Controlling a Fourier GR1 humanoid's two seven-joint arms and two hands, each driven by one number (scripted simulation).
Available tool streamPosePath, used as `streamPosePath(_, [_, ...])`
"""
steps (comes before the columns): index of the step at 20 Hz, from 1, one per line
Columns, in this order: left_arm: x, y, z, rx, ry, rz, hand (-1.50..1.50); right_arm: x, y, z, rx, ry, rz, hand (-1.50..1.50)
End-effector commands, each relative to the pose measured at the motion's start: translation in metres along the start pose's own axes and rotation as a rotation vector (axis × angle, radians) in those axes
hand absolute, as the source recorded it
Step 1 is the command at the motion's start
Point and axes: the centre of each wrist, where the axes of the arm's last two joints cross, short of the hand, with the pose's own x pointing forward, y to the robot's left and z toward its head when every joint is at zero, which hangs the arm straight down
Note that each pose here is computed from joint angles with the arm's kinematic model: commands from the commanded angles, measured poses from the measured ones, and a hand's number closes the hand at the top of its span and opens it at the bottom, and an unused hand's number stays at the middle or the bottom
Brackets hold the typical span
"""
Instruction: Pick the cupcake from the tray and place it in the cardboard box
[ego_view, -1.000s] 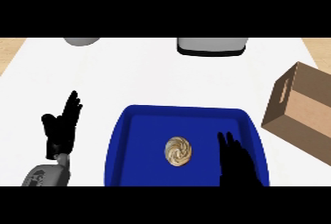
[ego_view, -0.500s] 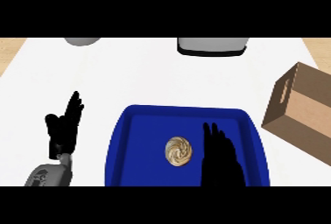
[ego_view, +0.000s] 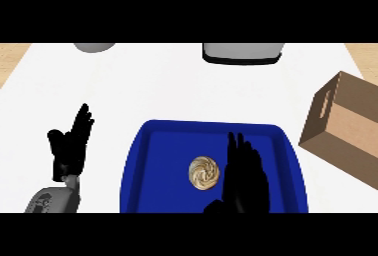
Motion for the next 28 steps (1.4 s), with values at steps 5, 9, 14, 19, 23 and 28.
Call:
streamPosePath(5, [-0.003, 0.001, -0.001, 0.001, -0.003, 0.009, 0.00, 0.010, 0.006, -0.014, 0.031, 0.244, 0.006, -1.50])
streamPosePath(9, [-0.007, 0.001, 0.009, 0.001, 0.001, -0.001, 0.00, 0.006, 0.015, -0.014, 0.047, 0.264, 0.020, -1.50])
streamPosePath(14, [0.002, 0.008, 0.004, 0.016, 0.002, 0.007, 0.00, 0.007, 0.019, -0.016, 0.062, 0.268, 0.045, -1.50])
streamPosePath(19, [-0.001, 0.008, -0.002, 0.012, 0.001, 0.015, 0.00, 0.014, 0.021, -0.033, 0.064, 0.285, 0.073, -1.50])
streamPosePath(23, [-0.012, 0.000, -0.002, 0.006, 0.011, 0.002, 0.00, 0.016, 0.027, -0.037, 0.067, 0.294, 0.063, -1.50])
streamPosePath(28, [-0.007, 0.007, -0.005, 0.011, 0.014, 0.005, 0.00, 0.018, 0.035, -0.041, 0.081, 0.295, 0.067, -1.50])
